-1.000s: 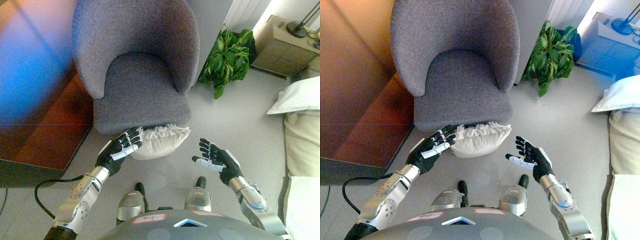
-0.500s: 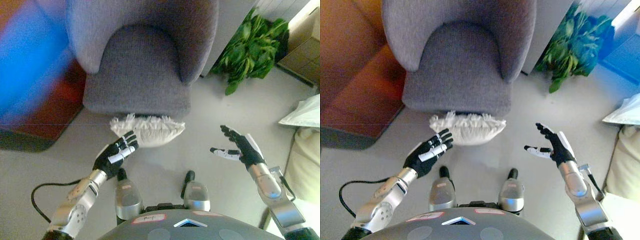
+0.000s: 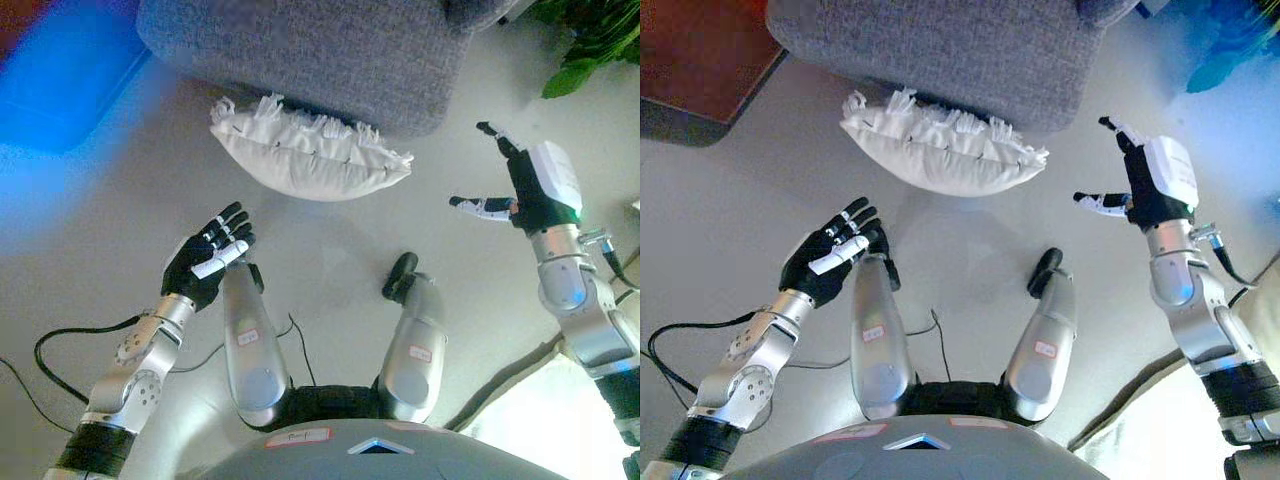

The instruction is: Pick up the pillow and put it on the sofa.

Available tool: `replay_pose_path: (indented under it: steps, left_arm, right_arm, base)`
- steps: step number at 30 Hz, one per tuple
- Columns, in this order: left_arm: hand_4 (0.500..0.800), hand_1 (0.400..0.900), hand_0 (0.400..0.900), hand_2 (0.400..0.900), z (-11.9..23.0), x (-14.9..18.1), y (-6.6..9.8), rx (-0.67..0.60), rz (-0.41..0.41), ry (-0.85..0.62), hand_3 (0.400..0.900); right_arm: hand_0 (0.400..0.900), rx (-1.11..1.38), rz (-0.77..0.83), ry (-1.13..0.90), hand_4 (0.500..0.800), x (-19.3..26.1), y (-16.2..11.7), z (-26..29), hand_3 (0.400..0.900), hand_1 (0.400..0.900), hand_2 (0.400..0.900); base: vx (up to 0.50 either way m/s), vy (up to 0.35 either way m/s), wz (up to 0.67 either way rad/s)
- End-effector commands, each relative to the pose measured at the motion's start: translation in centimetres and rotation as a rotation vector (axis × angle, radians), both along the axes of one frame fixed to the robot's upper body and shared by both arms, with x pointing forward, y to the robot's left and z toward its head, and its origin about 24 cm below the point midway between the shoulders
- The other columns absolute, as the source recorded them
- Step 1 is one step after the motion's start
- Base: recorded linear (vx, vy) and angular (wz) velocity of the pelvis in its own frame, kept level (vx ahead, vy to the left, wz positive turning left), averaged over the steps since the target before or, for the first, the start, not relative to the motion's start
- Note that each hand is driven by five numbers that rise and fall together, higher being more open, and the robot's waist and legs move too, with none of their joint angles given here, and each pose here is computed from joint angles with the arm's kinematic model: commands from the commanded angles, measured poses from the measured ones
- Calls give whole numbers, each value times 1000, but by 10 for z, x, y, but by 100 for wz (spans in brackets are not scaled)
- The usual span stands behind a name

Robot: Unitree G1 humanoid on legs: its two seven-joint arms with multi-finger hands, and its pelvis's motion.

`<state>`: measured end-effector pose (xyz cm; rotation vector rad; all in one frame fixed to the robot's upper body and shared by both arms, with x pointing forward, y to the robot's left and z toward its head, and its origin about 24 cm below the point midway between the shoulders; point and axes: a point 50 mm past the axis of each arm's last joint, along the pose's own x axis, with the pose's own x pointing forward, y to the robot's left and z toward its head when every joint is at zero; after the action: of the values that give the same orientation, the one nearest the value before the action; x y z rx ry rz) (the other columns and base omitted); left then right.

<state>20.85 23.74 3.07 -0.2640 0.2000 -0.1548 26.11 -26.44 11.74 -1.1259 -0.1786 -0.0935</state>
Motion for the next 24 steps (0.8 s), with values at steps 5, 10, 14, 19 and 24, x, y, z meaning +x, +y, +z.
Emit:
replay_pose_path:
  steps: [5, 10, 14, 19, 24]
  left_arm:
    - [800, 900, 900, 900, 47, 15, -4, -35, -48, -252, 900]
    - [800, 900, 900, 900, 58, 18, -6, -78, -82, -307, 900]
    - [800, 900, 900, 900, 65, 20, -8, -134, -93, -337, 900]
    - [800, 900, 900, 900, 69, 22, -10, -152, -92, -341, 900]
    - [800, 900, 900, 900, 68, 24, -12, -176, -102, -348, 900]
  right_arm:
    - [900, -89, 30, -291, 800, 33, 2, 68, 900, 900, 900]
    - [900, -111, 65, -325, 800, 48, 9, 90, 900, 900, 900]
    - [900, -83, 127, -312, 800, 54, 22, 95, 900, 900, 900]
    - [900, -69, 173, -291, 800, 58, 33, 94, 900, 900, 900]
    - [900, -56, 181, -280, 800, 69, 41, 93, 900, 900, 900]
  base:
    - [-101, 75, 9]
    - [-5, 97, 10]
    - [-27, 81, 10]
    - [-1, 46, 10]
    - [10, 41, 8]
